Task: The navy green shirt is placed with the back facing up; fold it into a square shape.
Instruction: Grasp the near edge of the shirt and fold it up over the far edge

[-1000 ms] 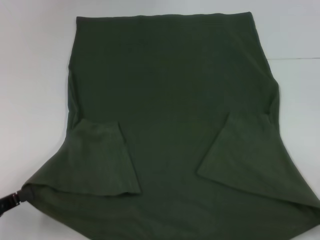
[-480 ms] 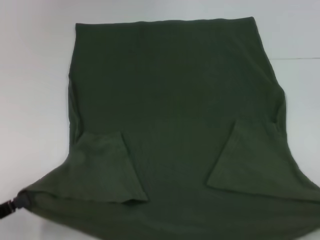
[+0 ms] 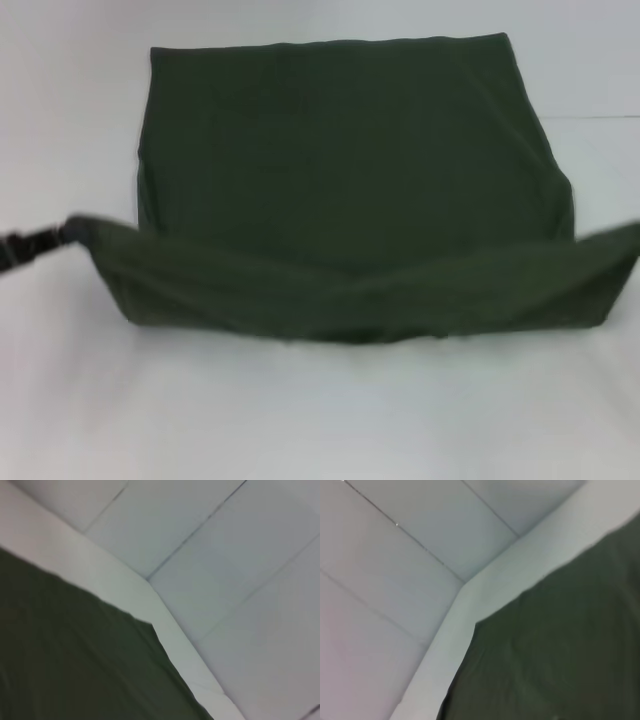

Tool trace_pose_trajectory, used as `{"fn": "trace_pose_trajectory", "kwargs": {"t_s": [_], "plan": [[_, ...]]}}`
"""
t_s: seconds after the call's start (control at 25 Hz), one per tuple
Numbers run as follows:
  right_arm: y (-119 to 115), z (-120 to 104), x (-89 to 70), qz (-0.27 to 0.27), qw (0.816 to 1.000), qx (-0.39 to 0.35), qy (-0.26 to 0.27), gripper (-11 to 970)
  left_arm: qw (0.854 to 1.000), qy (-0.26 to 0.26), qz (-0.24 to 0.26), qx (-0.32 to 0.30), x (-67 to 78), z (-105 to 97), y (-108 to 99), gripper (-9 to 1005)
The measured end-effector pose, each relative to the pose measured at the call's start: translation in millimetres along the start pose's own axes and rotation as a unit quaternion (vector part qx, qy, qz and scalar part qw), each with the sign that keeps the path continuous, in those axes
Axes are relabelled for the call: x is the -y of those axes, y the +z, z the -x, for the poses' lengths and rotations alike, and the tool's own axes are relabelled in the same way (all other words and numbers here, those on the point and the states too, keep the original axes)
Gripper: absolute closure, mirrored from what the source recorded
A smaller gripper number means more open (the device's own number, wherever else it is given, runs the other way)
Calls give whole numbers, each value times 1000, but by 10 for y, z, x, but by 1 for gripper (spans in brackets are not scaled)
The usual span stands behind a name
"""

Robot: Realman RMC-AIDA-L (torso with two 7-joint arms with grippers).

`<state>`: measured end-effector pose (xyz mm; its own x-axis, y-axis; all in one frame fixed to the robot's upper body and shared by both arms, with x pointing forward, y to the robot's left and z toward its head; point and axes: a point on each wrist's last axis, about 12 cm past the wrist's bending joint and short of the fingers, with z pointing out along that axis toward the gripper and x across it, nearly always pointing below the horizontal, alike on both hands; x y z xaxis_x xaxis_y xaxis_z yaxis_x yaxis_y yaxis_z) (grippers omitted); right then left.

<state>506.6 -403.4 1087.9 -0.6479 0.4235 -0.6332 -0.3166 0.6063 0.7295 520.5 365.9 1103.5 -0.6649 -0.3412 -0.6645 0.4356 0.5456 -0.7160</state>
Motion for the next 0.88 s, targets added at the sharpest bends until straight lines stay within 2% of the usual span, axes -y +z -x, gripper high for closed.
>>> {"fn": "trace_pose_trajectory", "kwargs": {"t_s": [0.2, 0.36, 0.4, 0.6, 0.88], "plan": [[418, 329, -59, -15, 999, 20, -28, 949, 999, 34, 22, 21, -20, 396, 290, 970], [775, 596, -123, -37, 997, 49, -44, 950, 994, 71, 58, 51, -45, 684, 560, 970], [775, 596, -123, -37, 997, 49, -44, 950, 994, 71, 58, 51, -45, 684, 560, 970], [1093, 754, -187, -66, 993, 68, -65, 950, 987, 109, 99, 71, -74, 842, 826, 970], [1366, 805, -206, -107, 984, 114, -88, 950, 972, 156, 145, 102, -104, 913, 1119, 969]]}}
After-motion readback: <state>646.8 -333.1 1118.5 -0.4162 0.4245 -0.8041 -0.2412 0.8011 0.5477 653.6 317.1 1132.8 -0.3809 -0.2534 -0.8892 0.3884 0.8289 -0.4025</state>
